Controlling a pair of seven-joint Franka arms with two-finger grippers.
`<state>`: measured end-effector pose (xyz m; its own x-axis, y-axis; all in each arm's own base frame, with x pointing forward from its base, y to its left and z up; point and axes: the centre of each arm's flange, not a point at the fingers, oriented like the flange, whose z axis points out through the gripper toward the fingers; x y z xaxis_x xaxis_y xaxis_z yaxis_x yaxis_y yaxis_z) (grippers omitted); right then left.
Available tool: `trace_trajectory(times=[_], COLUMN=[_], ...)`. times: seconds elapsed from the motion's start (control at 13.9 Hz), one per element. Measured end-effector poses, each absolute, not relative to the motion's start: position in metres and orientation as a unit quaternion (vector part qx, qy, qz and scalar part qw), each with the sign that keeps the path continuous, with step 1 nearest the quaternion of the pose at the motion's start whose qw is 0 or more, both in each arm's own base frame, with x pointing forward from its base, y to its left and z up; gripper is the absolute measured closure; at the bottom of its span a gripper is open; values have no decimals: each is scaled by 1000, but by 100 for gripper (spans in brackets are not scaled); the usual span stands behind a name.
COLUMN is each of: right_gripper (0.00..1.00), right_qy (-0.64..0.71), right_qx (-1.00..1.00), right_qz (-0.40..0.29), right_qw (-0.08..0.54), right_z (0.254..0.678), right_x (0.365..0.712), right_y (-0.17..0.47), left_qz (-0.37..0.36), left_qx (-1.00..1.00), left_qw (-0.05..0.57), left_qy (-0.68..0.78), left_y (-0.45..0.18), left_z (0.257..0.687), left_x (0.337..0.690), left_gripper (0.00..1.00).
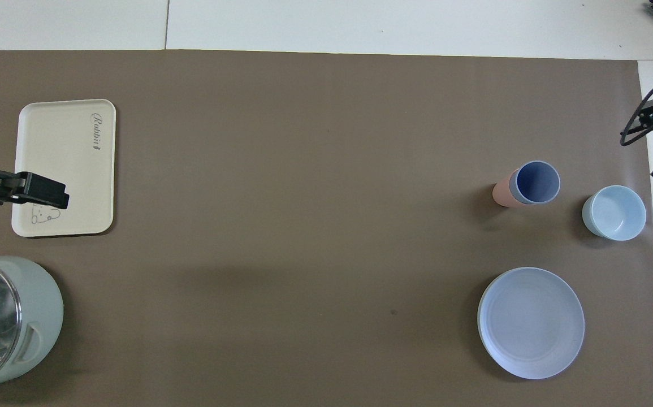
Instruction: Place cup on tray
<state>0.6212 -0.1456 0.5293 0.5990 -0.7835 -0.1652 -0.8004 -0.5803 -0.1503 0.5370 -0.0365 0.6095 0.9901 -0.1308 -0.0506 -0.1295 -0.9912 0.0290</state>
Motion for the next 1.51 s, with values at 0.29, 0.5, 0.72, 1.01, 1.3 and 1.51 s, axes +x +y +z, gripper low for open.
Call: trace_trajectory(times=[0.29,0.5,0.72,1.01,1.3,1.51], right_gripper=[10,10,8,7,7,7], right_qy=[503,529,558,575,586,594], right_qx=[-847,-822,-790,-765,-742,-724], right_qz=[93,126,169,196,224,249], right_qw=[148,169,188,214,234,245], right_z=[471,426,365,323,288,267], right_x=[637,644,640,637,631,619], right_y=[-167,-173,-182,-182,-165,-154], left_qz=[-26,-26,-26,-26,-26,-26], left_qx=[997,997,997,997,997,997], left_qw=[13,13,13,13,13,13], left_qy=[-65,-65,-65,-65,-65,-65], left_y=[-36,-36,-36,-36,-36,-36], left_z=[609,609,609,609,609,609], left_x=[537,537,537,537,537,537], left_gripper=[0,0,0,0,0,0])
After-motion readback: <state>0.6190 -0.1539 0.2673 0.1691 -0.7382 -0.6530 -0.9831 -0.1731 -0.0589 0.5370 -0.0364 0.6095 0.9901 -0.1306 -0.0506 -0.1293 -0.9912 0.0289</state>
